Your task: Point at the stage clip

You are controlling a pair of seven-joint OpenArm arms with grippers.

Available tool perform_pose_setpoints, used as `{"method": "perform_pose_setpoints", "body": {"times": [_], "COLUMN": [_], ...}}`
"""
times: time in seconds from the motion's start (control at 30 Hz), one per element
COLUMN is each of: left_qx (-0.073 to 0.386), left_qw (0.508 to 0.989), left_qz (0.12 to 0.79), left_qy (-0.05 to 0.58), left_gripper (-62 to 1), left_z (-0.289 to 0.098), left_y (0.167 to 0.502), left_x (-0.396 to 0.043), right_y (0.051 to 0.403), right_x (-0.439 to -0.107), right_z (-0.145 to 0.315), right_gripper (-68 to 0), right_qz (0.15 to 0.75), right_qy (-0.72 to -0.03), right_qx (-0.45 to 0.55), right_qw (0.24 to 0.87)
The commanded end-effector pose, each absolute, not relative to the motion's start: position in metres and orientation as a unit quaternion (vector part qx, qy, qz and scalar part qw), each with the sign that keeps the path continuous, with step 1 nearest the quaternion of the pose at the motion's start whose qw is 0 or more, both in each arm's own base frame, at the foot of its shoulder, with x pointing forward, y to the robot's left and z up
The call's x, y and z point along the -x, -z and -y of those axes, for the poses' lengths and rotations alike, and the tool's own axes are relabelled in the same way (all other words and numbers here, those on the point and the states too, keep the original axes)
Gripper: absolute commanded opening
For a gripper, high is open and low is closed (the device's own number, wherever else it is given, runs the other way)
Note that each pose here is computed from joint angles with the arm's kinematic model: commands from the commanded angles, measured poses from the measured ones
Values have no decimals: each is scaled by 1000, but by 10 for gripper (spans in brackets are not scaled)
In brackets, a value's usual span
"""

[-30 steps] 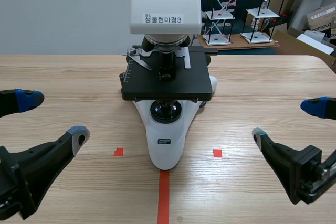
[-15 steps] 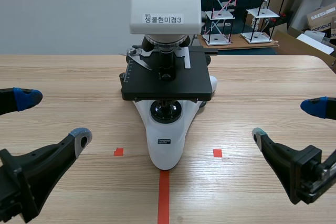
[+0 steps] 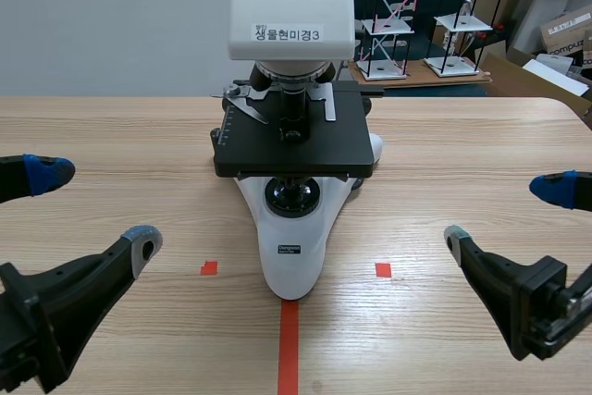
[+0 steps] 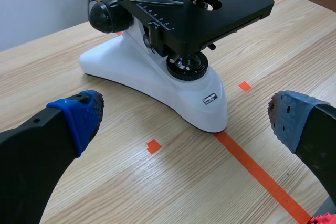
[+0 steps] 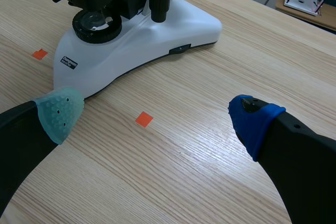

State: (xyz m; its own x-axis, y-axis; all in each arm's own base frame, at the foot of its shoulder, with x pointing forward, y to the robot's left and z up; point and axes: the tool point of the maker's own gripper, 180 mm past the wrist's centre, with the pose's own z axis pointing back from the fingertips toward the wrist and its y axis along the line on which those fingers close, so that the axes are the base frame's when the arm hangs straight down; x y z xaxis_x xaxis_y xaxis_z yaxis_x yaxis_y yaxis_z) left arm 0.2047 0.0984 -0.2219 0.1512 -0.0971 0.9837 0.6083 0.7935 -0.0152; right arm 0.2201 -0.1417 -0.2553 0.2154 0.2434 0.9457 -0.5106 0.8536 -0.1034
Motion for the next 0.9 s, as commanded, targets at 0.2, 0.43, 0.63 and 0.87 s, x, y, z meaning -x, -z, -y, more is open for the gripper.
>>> {"method": "perform_pose_setpoints", "body": {"times": [0.2, 0.43, 0.63, 0.87], "left_qx": [196, 162, 129, 116], "left_qw": [735, 740, 720, 694], "left_qz": [611, 612, 633, 653], "left_qy": [220, 227, 254, 280], "left_gripper": [-103, -593, -590, -590], "left_z": [-107, -129, -146, -155], "left_y": [226, 237, 226, 207], "left_x": [-208, -226, -258, -296], "right_y": [246, 246, 246, 246], "right_x": [-224, -224, -224, -224], "right_z": [142, 142, 142, 142], "right_gripper": [-67, -67, -67, -67], "right_qz": [589, 589, 589, 589], "right_qy": [-246, -246, -246, -246], "right_qx": [-114, -114, -114, -114], "right_qw": [761, 761, 761, 761]}}
